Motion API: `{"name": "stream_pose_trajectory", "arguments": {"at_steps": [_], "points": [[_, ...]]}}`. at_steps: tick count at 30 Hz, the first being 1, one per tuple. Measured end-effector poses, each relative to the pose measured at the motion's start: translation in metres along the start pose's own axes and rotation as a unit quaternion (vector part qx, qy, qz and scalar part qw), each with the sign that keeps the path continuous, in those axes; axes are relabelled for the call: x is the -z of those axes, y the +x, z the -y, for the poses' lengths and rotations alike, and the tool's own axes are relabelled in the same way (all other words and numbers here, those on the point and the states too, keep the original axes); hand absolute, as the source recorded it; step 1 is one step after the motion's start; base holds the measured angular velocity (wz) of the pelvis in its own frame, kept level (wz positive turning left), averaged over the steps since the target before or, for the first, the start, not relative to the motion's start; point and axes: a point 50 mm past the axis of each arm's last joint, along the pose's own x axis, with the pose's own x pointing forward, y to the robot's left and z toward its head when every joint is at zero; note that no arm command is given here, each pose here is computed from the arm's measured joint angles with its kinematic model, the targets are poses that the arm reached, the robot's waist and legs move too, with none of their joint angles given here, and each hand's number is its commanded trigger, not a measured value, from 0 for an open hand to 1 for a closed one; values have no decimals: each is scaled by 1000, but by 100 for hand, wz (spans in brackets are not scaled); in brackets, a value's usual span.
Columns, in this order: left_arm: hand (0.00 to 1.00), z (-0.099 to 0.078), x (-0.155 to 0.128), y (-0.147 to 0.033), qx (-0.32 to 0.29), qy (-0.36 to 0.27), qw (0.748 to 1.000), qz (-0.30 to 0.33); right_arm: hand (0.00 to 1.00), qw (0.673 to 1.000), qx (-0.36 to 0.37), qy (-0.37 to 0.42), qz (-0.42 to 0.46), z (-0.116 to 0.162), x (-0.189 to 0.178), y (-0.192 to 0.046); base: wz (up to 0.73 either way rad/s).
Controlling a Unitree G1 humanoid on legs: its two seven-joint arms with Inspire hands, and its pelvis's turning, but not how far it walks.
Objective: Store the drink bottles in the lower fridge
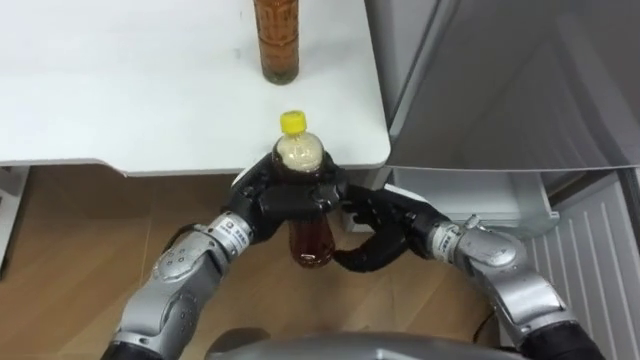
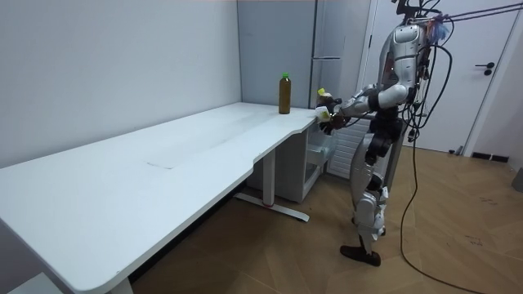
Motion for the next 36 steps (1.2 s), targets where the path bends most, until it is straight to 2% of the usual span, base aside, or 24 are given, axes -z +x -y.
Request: {"name": "stream_pose_trajectory", "arguments": {"at_steps": [5,9,20,29,34,36], "points": [[100,-1,-5,3,0,30,1000,-1,0,999,-6,-38,2,-3,-7,1,0],[100,6,-16,4,12,56,998,23,0,996,-5,-81,21,-3,-21,0,0],[100,11,-20,5,26,68,996,44,0,994,-20,-97,44,-7,-27,1,0],[100,18,-20,6,58,73,994,49,0,995,-47,-48,76,-13,-29,3,3],[100,21,-26,8,66,77,992,71,0,989,-61,53,122,-17,-25,1,-3],[100,23,-28,9,70,80,992,74,0,988,-61,65,128,-18,-25,1,0]]}}
